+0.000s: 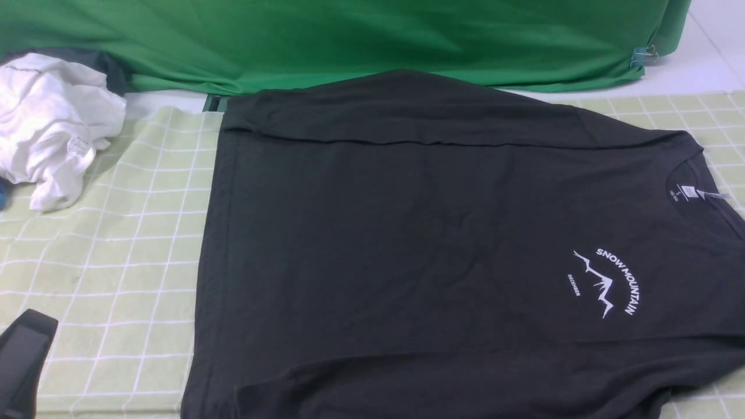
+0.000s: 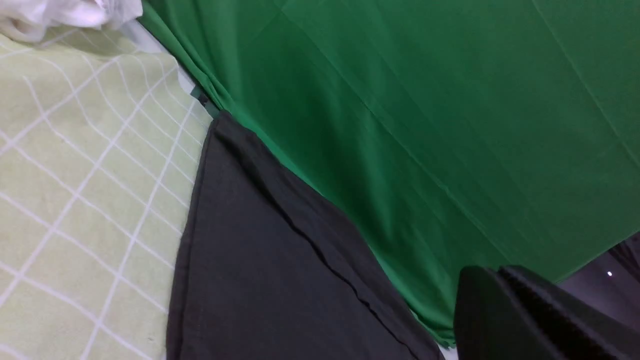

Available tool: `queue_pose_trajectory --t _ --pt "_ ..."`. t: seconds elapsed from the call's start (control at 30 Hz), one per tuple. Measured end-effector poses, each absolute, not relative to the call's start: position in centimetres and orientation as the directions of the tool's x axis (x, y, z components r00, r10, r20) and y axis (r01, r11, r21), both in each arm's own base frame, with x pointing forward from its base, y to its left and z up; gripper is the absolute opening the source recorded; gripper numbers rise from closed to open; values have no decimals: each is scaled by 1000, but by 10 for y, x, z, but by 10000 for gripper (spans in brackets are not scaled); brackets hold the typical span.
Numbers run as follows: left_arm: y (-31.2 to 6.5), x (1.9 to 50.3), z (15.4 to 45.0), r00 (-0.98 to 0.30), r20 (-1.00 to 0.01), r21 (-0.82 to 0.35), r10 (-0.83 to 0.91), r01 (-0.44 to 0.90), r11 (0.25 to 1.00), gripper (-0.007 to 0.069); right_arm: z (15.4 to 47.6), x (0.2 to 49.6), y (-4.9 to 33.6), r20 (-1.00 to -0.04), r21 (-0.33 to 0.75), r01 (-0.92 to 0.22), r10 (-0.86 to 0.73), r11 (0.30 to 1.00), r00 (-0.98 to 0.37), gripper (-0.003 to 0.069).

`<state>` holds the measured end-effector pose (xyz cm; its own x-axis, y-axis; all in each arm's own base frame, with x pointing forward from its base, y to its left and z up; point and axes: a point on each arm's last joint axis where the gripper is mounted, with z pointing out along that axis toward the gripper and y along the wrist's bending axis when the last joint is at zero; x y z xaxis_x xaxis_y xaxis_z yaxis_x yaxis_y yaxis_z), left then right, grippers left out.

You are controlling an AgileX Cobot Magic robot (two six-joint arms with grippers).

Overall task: Fold a long-sleeved shirt over a green coffee tablecloth.
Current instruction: 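Grasp the left edge of the dark T-shirt lying flat on the table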

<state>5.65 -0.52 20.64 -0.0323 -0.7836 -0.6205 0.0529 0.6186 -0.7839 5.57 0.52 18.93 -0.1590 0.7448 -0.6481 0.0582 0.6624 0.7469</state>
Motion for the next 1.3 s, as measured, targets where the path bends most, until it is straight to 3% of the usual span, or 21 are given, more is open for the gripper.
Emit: queue_pose_trajectory --t 0.23,0.33,0.43,0.47,0.5,0.6,0.67,0.77,0.8,0.87,1.03,1.17,1.3 --pt "-3 56 209 -1 -612 -790 -791 59 611 18 191 56 5 -646 752 48 749 658 -149 244" --pt "0 56 212 45 -569 -818 -821 70 571 18 197 56 5 -678 732 -5 727 682 -104 192" --pt "-1 52 234 65 -566 -813 -822 123 570 18 219 54 5 -740 672 -91 671 735 -41 56" --pt "-4 47 260 79 -628 -759 -775 161 631 18 242 50 6 -778 622 -141 629 770 6 25" --pt "-4 46 267 81 -635 -750 -768 173 638 18 245 50 6 -783 614 -147 622 775 11 22" --pt "-12 48 325 -18 -784 -616 -621 157 772 18 309 46 7 -889 445 -163 456 880 32 6" --pt "-15 61 345 -145 -860 -505 -489 106 856 18 332 49 9 -943 333 -135 326 933 -73 5" --pt "-16 86 358 -319 -877 -397 -359 62 916 18 356 56 11 -958 180 -127 145 975 -246 5" --pt "-18 98 363 -417 -860 -348 -294 59 936 18 366 62 13 -927 121 -136 63 983 -369 5" --pt "-20 118 361 -537 -811 -310 -231 59 949 18 373 68 14 -876 77 -154 -7 985 -483 9" --pt "-29 166 329 -837 -541 -313 -86 105 944 18 372 99 19 -672 12 -221 -156 975 -724 33" --pt "-43 188 290 -936 -349 -407 -34 119 906 18 358 123 22 -559 16 -234 -186 972 -808 52" --pt "-61 190 261 -963 -268 -409 3 117 905 25 352 134 23 -521 20 -236 -192 972 -832 59"
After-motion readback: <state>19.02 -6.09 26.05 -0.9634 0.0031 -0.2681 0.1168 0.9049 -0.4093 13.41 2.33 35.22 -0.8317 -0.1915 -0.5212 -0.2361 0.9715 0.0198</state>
